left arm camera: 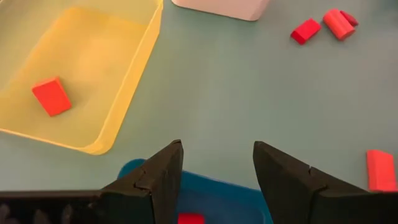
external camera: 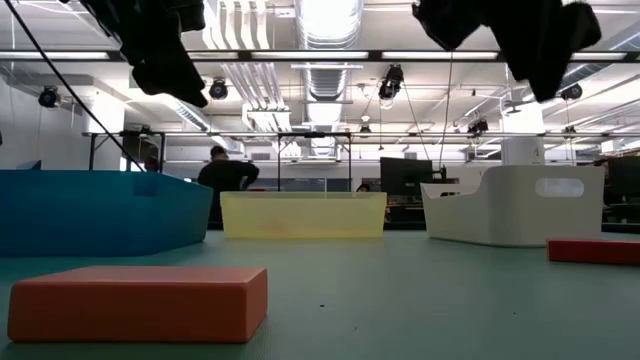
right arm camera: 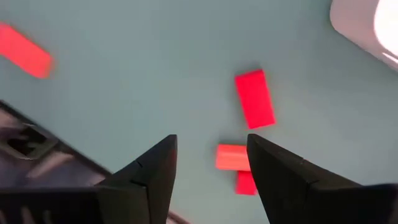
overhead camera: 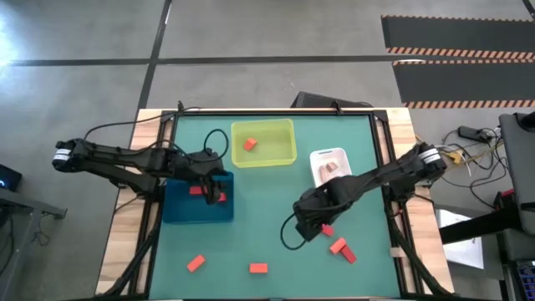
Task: Sort & place blocks by color
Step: Put the red block into the dark blue bin
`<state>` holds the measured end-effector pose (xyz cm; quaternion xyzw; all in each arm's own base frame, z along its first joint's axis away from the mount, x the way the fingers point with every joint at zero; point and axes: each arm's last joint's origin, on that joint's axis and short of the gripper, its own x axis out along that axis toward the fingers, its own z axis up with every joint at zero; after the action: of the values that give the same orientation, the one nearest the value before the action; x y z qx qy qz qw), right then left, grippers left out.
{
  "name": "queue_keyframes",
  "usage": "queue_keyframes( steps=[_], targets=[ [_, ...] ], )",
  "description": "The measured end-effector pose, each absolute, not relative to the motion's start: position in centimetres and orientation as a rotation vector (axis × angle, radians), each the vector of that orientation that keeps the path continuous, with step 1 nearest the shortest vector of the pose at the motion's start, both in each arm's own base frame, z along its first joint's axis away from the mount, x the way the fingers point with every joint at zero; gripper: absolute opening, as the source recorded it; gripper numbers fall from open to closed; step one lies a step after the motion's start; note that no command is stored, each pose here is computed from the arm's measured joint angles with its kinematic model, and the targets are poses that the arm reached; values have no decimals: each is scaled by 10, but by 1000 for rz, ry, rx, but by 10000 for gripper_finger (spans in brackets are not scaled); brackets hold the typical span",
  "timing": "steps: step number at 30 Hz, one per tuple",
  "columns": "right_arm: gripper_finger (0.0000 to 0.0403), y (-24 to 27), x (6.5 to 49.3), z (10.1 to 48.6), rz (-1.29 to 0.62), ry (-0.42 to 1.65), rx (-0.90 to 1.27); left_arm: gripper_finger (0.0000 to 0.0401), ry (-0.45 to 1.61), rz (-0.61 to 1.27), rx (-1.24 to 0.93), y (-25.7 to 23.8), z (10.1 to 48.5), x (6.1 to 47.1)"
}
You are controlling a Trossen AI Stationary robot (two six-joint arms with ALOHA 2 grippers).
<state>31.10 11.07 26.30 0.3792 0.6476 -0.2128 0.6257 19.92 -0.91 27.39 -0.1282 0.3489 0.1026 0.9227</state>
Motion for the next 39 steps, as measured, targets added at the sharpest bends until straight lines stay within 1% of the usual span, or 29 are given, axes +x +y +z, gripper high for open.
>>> queue_keyframes(
  steps=[10,18,23,30,39],
  targets=[
    [201,131,321,207,-444,1664,633,180,719,227,-255,-9,272,200],
    [201,133,327,183,-413,1728,530,180,720,224,-247,-9,272,200],
    [201,132,323,175,-414,1751,507,180,722,225,-248,-9,272,200],
    [201,126,305,166,-430,1794,476,180,727,227,-250,-9,270,200],
    [201,125,302,152,-362,1728,506,180,735,230,-252,-9,268,200]
  ],
)
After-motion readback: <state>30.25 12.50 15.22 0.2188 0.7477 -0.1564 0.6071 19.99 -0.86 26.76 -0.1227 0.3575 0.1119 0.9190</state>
